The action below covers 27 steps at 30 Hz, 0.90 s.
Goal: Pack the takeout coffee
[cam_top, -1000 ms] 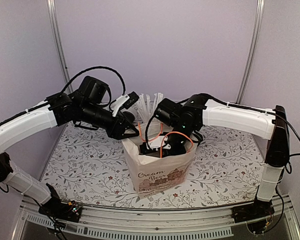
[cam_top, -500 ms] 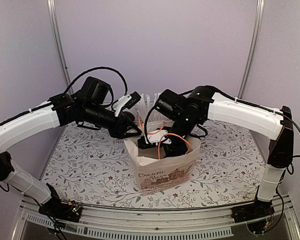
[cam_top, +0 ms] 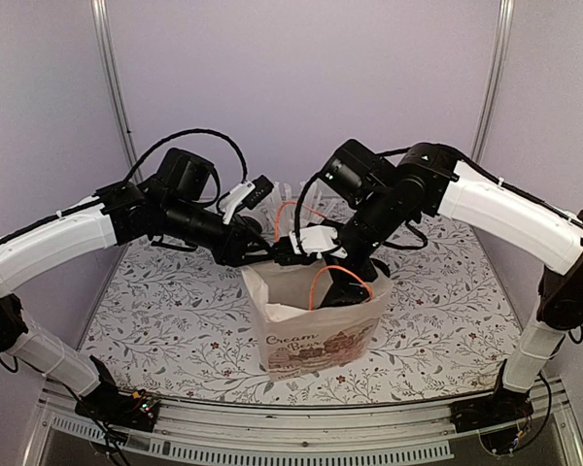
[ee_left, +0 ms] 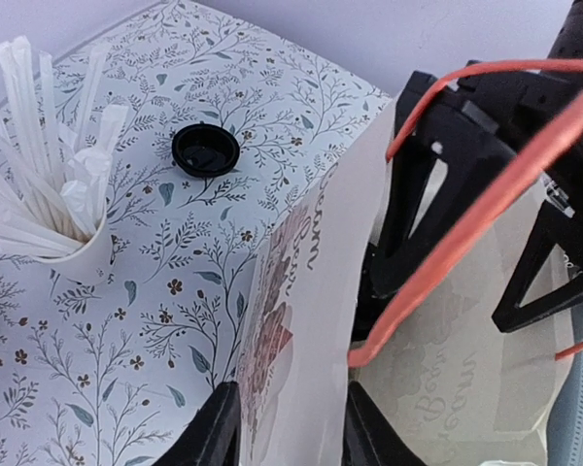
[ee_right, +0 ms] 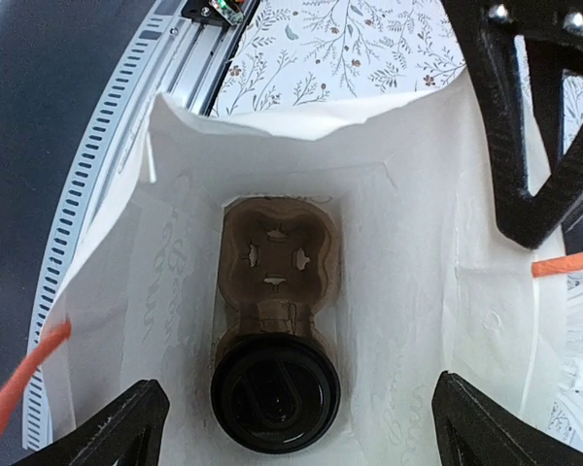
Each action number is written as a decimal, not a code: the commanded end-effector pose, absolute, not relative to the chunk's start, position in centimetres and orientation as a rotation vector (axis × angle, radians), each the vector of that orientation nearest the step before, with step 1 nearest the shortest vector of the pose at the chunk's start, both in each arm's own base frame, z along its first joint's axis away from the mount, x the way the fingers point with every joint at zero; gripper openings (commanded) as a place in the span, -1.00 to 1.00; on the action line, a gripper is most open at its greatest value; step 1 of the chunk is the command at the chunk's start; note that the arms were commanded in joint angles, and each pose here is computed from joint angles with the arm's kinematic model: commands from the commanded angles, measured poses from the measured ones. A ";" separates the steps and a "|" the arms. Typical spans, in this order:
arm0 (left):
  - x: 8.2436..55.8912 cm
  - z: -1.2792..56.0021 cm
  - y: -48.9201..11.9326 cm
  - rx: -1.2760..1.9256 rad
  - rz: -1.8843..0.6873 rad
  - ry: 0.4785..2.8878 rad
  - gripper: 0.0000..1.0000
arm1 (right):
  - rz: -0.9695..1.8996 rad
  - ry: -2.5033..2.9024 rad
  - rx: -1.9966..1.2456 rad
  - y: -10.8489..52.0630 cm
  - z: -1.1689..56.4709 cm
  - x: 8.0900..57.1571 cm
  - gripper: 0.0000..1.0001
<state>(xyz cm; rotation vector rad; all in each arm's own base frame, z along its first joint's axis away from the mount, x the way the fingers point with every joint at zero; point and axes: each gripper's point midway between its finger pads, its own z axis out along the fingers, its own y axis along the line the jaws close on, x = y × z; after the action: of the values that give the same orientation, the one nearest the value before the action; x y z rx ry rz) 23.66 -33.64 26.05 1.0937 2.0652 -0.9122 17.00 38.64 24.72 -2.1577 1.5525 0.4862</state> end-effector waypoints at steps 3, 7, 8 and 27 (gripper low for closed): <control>24.4 26.9 -34.0 1.055 -0.940 2.049 -0.32 | 0.494 1.364 -2.042 38.7 30.7 16.5 0.98; 24.8 27.5 -34.5 1.046 -0.957 2.039 -0.36 | 0.472 1.349 -1.993 38.8 31.9 16.9 0.98; 24.9 27.6 -34.7 1.040 -0.961 2.043 -0.36 | 0.470 1.349 -1.987 38.8 32.1 17.0 0.98; 23.3 26.8 -36.8 1.143 -1.007 2.105 -0.47 | 0.378 1.338 -1.684 32.0 40.4 20.9 0.98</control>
<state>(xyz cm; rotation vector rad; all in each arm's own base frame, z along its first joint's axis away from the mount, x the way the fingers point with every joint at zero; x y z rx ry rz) 24.15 -36.19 26.72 1.0955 2.1010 -0.9925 20.00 33.42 39.33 -1.7527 1.3231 0.3886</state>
